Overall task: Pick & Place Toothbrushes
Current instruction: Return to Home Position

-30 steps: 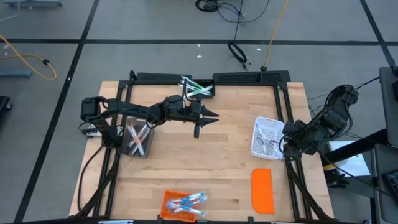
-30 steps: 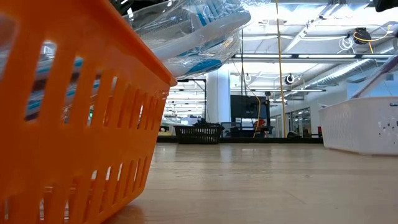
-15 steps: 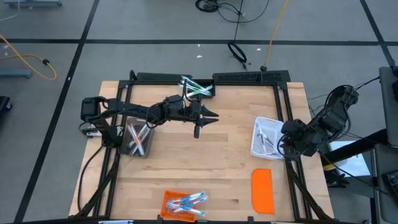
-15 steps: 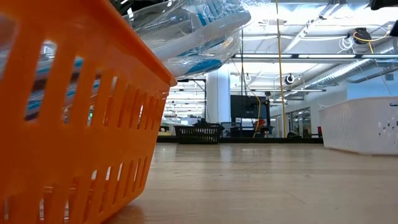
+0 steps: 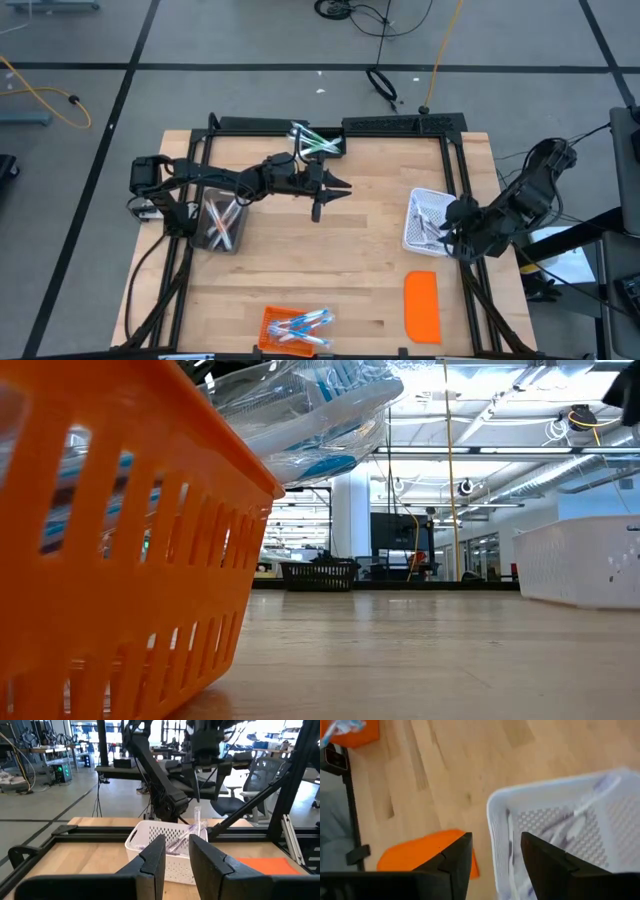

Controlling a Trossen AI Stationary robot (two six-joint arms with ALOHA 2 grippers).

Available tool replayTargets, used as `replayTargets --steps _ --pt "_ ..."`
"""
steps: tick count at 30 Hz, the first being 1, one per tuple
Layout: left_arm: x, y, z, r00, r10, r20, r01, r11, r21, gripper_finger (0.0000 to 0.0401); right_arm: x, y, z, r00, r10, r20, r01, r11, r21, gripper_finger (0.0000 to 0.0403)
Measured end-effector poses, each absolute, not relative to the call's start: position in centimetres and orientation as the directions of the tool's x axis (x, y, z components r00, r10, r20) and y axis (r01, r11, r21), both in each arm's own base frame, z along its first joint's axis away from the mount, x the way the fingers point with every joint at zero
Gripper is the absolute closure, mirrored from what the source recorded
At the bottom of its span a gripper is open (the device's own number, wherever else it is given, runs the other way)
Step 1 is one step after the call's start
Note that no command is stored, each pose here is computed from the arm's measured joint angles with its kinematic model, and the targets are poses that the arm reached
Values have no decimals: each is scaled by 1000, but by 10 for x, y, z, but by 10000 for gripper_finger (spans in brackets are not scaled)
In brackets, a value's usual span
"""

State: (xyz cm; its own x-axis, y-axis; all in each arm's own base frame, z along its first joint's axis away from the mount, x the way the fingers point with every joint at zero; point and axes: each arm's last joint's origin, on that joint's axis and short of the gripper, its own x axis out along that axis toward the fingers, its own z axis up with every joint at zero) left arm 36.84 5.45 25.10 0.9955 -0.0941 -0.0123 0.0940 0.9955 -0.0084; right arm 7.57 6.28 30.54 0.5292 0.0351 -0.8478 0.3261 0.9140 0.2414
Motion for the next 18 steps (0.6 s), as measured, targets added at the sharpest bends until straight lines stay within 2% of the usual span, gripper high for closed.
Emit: replayTargets --steps 5,12,15,18 --pt "369 52 247 994 -101 -50 100 995 -19 316 88 71 305 603 -43 -796 290 942 169 242" --pt "369 44 240 985 -127 -119 126 992 -14 316 113 85 308 773 -262 -577 309 951 -19 243" --pt "369 42 238 981 -123 -147 121 992 -18 316 128 91 297 820 -290 -494 282 955 -92 248" --pt "367 44 237 981 -72 -182 71 997 -17 316 148 89 277 853 -313 -417 300 949 -99 260"
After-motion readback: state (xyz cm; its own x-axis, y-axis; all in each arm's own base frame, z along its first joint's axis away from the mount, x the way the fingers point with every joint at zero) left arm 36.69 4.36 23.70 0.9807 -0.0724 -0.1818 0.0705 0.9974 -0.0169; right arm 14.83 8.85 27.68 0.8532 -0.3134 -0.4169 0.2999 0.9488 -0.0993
